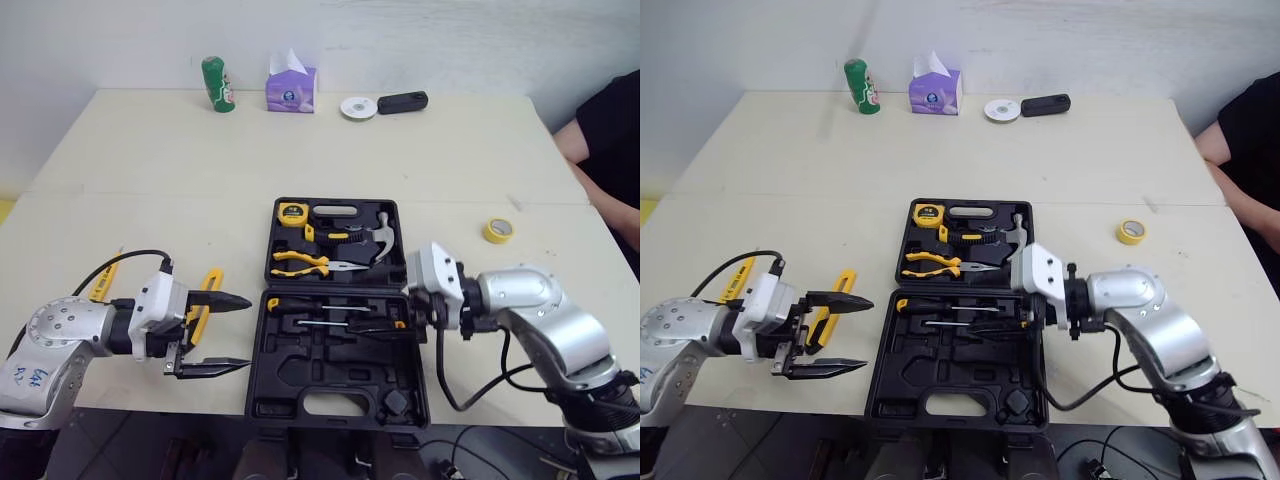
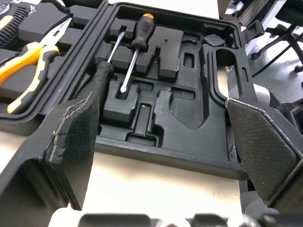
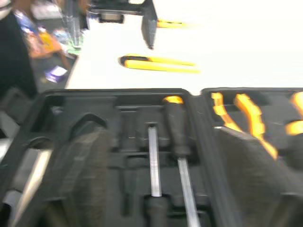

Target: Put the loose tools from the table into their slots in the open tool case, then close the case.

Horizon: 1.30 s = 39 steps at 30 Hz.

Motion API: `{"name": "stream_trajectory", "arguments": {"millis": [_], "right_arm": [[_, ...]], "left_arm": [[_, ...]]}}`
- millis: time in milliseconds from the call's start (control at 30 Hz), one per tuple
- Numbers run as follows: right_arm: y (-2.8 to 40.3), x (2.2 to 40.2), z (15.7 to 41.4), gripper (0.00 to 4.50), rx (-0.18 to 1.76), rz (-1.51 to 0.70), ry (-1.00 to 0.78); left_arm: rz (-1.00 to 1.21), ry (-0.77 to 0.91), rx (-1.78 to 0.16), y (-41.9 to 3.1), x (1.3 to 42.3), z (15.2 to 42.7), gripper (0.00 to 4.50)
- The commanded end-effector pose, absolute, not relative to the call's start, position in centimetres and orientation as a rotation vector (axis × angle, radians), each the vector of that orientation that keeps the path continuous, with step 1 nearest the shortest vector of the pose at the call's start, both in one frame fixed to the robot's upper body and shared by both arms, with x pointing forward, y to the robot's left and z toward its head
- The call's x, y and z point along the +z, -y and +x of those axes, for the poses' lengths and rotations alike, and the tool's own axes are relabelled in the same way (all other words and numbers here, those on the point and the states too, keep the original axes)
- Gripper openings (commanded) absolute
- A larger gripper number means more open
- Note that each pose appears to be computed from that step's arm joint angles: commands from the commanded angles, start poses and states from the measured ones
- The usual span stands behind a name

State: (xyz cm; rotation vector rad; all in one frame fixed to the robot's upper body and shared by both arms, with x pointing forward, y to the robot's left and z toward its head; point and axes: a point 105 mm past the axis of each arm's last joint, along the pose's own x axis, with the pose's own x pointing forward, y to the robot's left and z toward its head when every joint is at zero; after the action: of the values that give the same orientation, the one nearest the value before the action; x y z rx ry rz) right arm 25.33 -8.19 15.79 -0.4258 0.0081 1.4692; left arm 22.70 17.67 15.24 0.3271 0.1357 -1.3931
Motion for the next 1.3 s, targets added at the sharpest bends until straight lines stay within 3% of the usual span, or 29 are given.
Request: {"name": "stream_trajectory", "arguments": {"millis": [33,100,133,567,700,1133,1300], "right_arm": [[8.4,14.2,25.6,1.29,1.471,-0.521,0.039],[8.4,13.6,26.4,0.18,1.422,-0.54,0.052],[8.4,13.4,26.5,0.08,1.415,-0.54,0.051],[9.0,10.4,27.4,0.08,1.392,-0.636,-0.1],[9.2,9.8,27.8,0.08,1.354,-0.577,-0.148],[10.2,5.9,27.9,0.08,1.31,-0.571,-0.37],[9.5,6.0,28.2,0.08,1.312,-0.577,-0.356]], "left_arm": [[0.341,-0.12,-1.404,-17.4,15.4,22.8,4.5],[0.342,-0.121,-1.405,-17.3,15.4,22.9,4.5],[0.343,-0.121,-1.406,-17.3,15.4,22.9,4.5],[0.372,-0.157,-1.415,-17.1,14.8,22.8,4.5],[0.423,-0.199,-1.412,-17.6,14.0,22.6,4.5],[0.408,-0.177,-1.382,-17.6,14.4,22.4,4.5],[0.402,-0.141,-1.355,-17.6,15.0,22.7,4.5]]}}
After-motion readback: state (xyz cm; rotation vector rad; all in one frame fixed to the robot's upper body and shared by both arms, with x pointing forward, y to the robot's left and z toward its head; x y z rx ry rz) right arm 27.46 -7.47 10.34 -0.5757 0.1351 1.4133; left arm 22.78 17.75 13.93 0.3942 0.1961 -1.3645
